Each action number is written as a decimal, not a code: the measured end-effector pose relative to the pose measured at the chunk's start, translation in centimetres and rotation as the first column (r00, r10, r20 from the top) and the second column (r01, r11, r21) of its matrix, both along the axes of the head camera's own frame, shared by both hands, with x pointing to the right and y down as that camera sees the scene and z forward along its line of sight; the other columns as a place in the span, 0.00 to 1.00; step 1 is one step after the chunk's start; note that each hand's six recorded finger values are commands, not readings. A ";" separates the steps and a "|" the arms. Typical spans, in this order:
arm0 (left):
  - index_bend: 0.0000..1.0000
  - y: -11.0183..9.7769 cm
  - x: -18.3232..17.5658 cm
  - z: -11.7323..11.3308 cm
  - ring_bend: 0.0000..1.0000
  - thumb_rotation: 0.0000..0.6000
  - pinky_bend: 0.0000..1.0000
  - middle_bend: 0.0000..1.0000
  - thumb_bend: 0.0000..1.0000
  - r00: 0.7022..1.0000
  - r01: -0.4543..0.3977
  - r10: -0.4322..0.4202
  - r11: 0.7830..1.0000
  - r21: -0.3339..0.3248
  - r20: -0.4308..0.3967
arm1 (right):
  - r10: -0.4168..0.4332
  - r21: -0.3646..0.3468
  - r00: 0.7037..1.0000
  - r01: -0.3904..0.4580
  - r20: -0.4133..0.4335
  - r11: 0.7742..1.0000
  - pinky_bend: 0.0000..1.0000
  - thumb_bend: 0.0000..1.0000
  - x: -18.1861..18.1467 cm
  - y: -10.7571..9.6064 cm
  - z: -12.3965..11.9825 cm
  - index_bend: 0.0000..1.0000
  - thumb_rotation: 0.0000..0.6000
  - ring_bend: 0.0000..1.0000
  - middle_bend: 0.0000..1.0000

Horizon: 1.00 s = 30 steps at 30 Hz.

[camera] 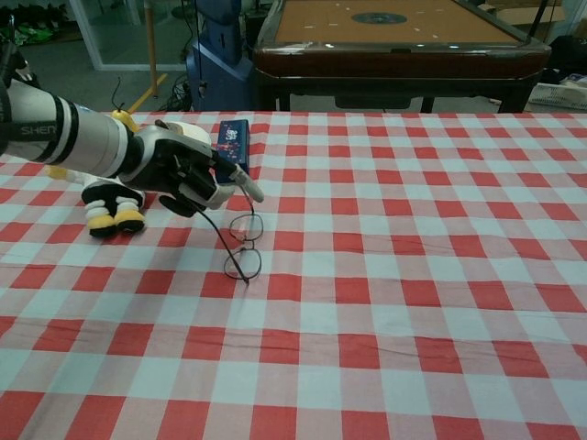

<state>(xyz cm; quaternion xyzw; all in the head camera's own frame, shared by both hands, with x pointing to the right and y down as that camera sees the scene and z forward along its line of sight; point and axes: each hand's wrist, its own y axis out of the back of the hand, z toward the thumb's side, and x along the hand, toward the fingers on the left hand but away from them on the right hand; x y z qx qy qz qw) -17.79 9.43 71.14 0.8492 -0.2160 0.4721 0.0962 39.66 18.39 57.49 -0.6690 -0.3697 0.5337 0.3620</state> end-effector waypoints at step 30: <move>0.24 -0.3 -2.8 -5.9 0.93 0.45 0.95 0.93 0.43 0.996 -0.017 0.029 0.990 0.139 -0.084 | 0.000 0.003 1.000 0.000 0.007 1.000 0.08 0.43 0.1 0.1 0.1 0.00 1.00 0.00 0.13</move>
